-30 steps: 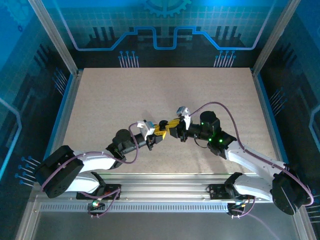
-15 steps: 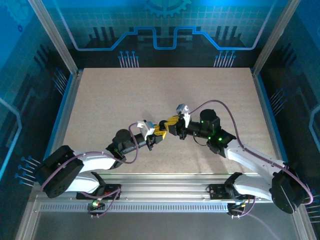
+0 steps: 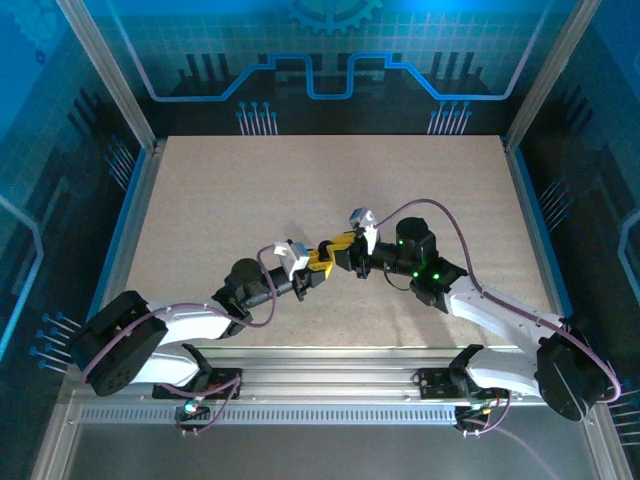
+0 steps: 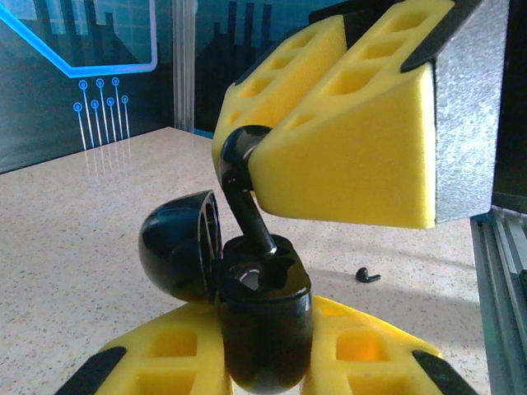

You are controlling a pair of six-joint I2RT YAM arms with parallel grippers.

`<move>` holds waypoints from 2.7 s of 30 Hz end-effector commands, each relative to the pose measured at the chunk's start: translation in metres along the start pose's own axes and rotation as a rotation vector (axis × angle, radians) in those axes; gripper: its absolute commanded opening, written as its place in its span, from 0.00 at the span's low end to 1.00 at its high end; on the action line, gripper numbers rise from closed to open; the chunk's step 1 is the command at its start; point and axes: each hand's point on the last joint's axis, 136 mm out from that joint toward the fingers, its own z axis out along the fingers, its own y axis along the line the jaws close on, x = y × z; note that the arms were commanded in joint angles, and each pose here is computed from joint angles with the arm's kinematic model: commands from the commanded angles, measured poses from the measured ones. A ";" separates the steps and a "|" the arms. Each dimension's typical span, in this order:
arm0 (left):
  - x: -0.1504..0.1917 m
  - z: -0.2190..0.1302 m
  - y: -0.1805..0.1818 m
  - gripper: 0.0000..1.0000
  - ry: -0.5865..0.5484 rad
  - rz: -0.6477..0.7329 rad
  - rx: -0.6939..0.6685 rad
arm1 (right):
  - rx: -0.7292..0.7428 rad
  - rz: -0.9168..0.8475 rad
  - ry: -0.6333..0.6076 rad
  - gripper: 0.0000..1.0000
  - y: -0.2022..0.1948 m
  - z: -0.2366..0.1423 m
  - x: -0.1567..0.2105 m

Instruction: Insert the wireless bluetooth earbuds into the charging case

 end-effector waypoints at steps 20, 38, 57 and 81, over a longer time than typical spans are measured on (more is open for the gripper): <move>-0.029 0.003 -0.001 0.16 -0.107 0.002 -0.003 | 0.004 -0.012 -0.049 0.20 0.000 -0.001 -0.011; -0.008 -0.023 0.014 0.16 0.002 0.043 -0.136 | 0.075 0.100 0.155 0.20 -0.016 -0.020 0.018; 0.013 -0.047 0.014 0.17 0.137 0.077 -0.176 | 0.531 0.569 0.630 0.20 -0.077 -0.074 0.152; 0.016 -0.047 0.021 0.18 0.198 0.082 -0.212 | 0.783 0.768 0.925 0.25 -0.089 -0.099 0.220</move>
